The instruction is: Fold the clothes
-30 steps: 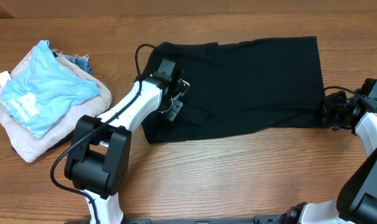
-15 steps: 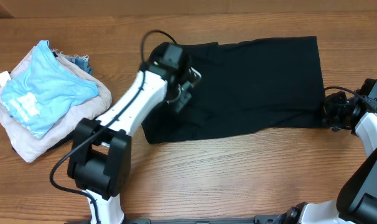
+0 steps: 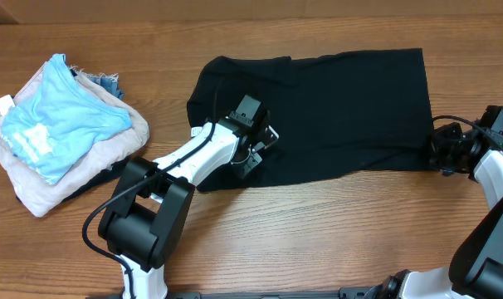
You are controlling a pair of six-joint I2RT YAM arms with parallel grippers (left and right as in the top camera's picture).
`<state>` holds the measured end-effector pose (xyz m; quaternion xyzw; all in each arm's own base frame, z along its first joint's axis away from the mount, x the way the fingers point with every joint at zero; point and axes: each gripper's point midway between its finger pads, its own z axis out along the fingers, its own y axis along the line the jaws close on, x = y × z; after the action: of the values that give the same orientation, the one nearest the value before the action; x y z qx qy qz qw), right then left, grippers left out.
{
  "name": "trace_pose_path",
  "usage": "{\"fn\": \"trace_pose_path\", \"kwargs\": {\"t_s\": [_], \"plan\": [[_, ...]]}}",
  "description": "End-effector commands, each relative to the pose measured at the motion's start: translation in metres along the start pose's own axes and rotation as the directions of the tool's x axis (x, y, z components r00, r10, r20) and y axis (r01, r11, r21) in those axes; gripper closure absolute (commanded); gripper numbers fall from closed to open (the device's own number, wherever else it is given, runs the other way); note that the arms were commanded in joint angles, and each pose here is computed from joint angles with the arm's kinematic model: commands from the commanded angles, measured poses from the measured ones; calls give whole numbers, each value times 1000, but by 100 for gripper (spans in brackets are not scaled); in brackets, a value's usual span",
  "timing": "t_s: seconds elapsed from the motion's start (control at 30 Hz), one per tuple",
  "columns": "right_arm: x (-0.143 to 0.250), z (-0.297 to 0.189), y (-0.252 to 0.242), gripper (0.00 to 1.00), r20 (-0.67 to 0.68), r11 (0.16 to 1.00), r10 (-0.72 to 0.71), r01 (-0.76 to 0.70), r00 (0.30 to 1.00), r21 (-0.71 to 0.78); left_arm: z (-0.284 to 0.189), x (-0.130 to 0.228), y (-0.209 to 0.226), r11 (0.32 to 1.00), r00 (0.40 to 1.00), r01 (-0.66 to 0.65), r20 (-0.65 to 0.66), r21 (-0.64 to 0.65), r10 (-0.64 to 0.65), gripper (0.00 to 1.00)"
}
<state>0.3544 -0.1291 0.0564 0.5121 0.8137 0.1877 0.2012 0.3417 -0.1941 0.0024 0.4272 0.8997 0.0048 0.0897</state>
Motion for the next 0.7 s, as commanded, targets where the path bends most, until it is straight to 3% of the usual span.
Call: {"fn": "trace_pose_path", "kwargs": {"t_s": [0.0, 0.13, 0.3, 0.67], "plan": [[-3, 1, -1, 96, 7, 1000, 5, -5, 1000, 7, 3, 4, 15, 998, 1000, 14, -12, -67, -15, 57], [-2, 1, -2, 96, 4, 1000, 6, -7, 1000, 10, 1, 3, 24, 993, 1000, 28, -11, -114, -29, 85], [-1, 1, -2, 96, 2, 1000, 7, -7, 1000, 11, -7, -7, 29, 990, 998, 67, 12, -128, -66, 96], [-1, 1, -2, 96, 0, 1000, 4, -4, 1000, 13, -47, -43, 44, 984, 993, 96, 81, -148, -85, 96]]}}
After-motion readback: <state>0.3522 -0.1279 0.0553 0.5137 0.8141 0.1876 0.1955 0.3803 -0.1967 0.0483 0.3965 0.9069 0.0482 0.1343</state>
